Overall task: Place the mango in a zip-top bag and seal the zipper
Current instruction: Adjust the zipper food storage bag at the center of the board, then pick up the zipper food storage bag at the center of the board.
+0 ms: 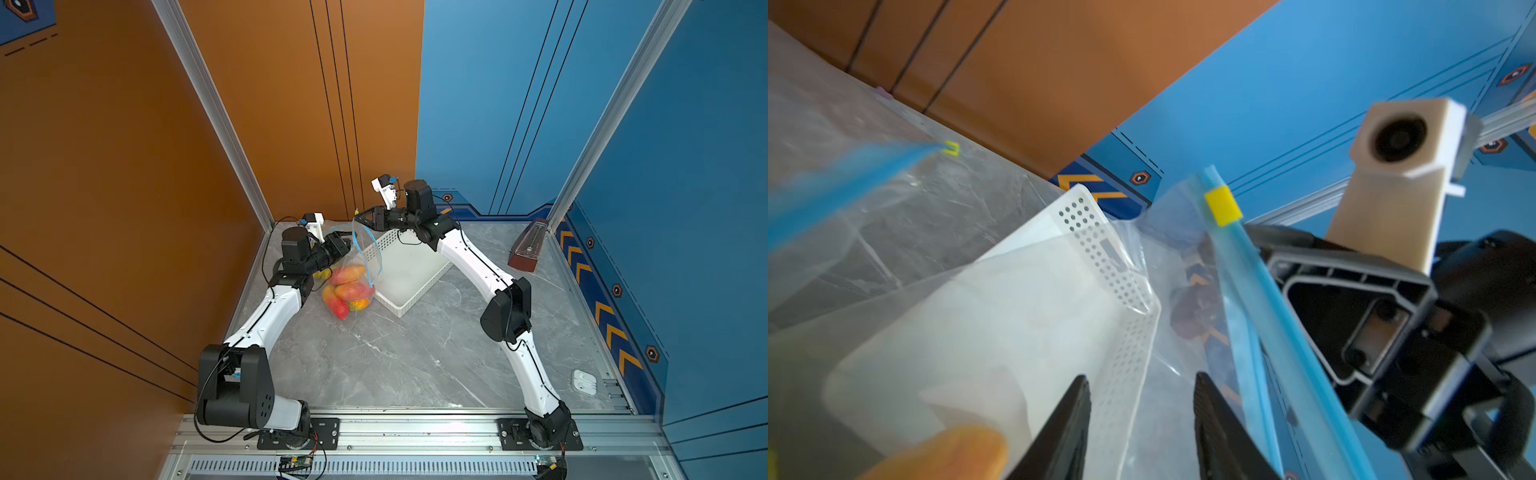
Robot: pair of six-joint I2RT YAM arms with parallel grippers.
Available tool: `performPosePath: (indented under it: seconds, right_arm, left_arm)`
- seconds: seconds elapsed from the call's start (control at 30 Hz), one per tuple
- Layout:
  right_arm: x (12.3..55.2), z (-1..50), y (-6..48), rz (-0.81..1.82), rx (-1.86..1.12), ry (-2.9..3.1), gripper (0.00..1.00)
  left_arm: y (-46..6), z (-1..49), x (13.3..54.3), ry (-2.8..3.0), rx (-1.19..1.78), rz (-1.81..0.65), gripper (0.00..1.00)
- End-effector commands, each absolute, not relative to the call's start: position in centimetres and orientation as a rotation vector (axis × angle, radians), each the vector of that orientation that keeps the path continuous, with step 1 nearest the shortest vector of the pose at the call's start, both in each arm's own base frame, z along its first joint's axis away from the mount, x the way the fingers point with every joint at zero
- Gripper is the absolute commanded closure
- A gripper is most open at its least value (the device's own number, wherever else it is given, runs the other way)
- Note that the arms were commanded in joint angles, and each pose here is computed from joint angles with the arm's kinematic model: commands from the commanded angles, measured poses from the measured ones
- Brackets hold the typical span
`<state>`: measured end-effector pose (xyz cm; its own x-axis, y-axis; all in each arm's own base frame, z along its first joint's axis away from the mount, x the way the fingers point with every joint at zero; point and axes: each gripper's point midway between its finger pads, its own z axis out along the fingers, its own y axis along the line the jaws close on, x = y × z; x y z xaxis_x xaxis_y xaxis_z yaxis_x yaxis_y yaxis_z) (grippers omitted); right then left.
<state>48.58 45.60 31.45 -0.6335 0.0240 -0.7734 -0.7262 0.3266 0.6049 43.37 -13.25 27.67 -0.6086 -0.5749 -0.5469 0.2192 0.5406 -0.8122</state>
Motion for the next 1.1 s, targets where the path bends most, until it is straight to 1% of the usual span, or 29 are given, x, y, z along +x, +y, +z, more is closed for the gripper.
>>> performPosePath:
  seconds: [0.0,0.03,0.07,0.13,0.17,0.27,0.3,0.33,0.37,0.43,0.5,0.57,0.7,0.87,0.93,0.97,1.03,1.07]
  right_arm:
    - [48.3,32.6,44.9,1.443,-0.598,1.906,0.50]
    - [48.3,32.7,44.5,1.466,-0.575,1.921,0.44]
    - [48.4,32.8,44.2,1.481,-0.531,1.945,0.36]
    - [48.0,33.6,43.7,1.512,-0.493,1.958,0.36]
    - [47.9,34.1,43.5,1.525,-0.472,1.964,0.33]
    - [47.0,34.4,43.1,1.537,-0.435,2.014,0.31]
    - [46.5,33.7,42.8,1.498,-0.429,2.061,0.20]
    - [46.3,32.5,42.0,1.416,-0.411,2.130,0.12]
    - [46.0,31.9,41.5,1.352,-0.406,2.162,0.12]
    - [45.9,30.5,39.6,1.206,-0.360,2.221,0.03]
    - [46.0,29.9,37.9,1.088,-0.302,2.250,0.00]
    - [45.7,29.9,36.5,1.015,-0.262,2.265,0.00]
    - [43.8,29.8,36.0,1.004,-0.251,2.296,0.00]
    - [42.6,25.9,35.9,0.981,-0.221,2.401,0.00]
    - [42.7,24.8,35.3,0.956,-0.201,2.420,0.00]
    - [42.7,24.8,35.0,0.966,-0.195,2.418,0.00]
    - [43.0,25.4,35.1,1.084,-0.164,2.365,0.00]
    - [42.8,24.8,35.0,1.112,-0.157,2.372,0.00]
  left_arm:
    - [-15.4,27.6,42.2,1.917,-0.198,-1.160,0.58]
    - [-15.6,27.2,42.2,1.924,-0.209,-1.147,0.56]
    - [-15.7,26.8,42.1,1.931,-0.219,-1.141,0.55]
    - [-16.2,26.4,42.1,1.941,-0.211,-1.142,0.54]
    - [-16.4,26.3,42.1,1.944,-0.213,-1.144,0.54]
    - [-16.9,26.1,42.0,1.950,-0.206,-1.139,0.54]
    - [-16.9,26.1,42.0,1.949,-0.206,-1.132,0.54]
    - [-16.9,25.9,42.0,1.952,-0.210,-1.127,0.53]
    - [-16.9,25.8,42.0,1.954,-0.209,-1.125,0.53]
    - [-17.1,25.7,41.9,1.958,-0.201,-1.129,0.53]
    - [-17.2,25.6,41.9,1.961,-0.196,-1.130,0.53]
    - [-17.5,25.9,41.7,1.958,-0.180,-1.137,0.53]
    - [-17.8,25.7,41.3,1.962,-0.173,-1.137,0.54]
    - [-18.0,24.9,40.8,1.980,-0.168,-1.142,0.55]
    - [-18.1,24.6,40.5,1.989,-0.167,-1.153,0.55]
    - [-18.2,24.7,40.3,1.987,-0.161,-1.157,0.55]
    - [-18.2,24.4,39.9,1.992,-0.163,-1.152,0.55]
    - [-18.2,24.3,39.7,1.992,-0.158,-1.152,0.55]
